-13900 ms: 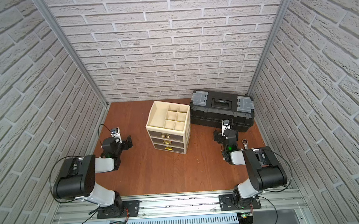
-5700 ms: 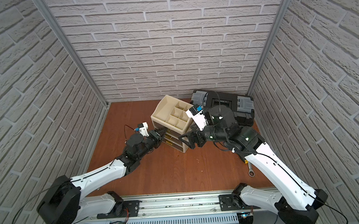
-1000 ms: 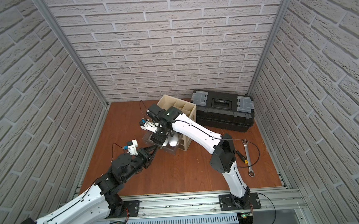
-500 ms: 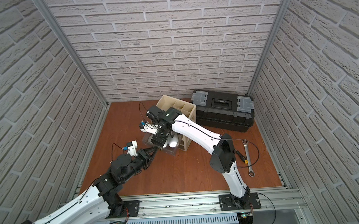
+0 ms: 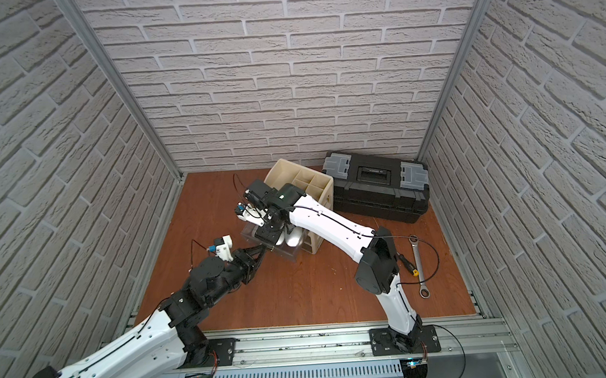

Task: Take the mice out of the drawer
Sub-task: Pick up the mouse from the drawer.

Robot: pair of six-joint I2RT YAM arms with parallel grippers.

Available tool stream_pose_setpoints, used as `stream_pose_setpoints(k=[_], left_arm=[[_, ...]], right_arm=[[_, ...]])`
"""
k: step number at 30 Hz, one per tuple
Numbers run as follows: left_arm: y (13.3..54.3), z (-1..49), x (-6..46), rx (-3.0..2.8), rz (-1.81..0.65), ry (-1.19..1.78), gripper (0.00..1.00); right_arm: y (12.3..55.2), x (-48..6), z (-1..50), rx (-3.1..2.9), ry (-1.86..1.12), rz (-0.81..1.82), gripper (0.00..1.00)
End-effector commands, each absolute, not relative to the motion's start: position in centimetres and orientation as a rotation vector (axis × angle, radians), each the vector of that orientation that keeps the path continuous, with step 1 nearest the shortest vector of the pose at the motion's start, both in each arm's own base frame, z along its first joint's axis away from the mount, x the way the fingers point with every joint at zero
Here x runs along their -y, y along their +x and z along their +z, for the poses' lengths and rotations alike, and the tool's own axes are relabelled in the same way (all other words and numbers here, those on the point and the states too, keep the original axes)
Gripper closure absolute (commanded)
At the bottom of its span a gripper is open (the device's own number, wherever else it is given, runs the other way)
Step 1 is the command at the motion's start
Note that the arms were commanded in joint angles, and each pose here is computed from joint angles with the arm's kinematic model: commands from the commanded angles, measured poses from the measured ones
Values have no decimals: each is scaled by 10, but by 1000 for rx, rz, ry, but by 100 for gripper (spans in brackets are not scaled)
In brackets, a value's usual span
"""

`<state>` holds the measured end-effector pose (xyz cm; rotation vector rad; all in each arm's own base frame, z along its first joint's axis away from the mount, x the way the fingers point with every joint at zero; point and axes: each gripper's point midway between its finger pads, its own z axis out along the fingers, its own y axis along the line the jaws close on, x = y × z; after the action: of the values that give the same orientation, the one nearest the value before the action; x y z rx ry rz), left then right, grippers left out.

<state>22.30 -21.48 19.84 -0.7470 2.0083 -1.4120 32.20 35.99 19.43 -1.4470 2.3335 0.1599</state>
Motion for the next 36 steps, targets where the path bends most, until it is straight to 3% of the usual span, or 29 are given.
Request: stream_pose_setpoints(k=[1, 15, 24, 27, 32, 36], left_arm=[[218, 169, 212, -2121, -1305, -733, 92], [220, 173, 214, -2122, -1308, -720, 92], [219, 171, 213, -2143, -1290, -722, 92], [215, 167, 203, -2168, -1238, -734, 86], [211, 176, 182, -2127, -1224, -749, 67], [208, 175, 174, -2133, -1203, -758, 66]], right_arm=[[316, -360, 200, -2341, -1438, 226, 31], [319, -348, 173, -2373, -1540, 76, 28], [337, -344, 184, -2330, -1454, -29, 32], [343, -343, 192, -2312, -1414, -43, 33], [347, -344, 201, -2296, -1378, -27, 33], [349, -344, 201, -2306, -1364, -19, 33]])
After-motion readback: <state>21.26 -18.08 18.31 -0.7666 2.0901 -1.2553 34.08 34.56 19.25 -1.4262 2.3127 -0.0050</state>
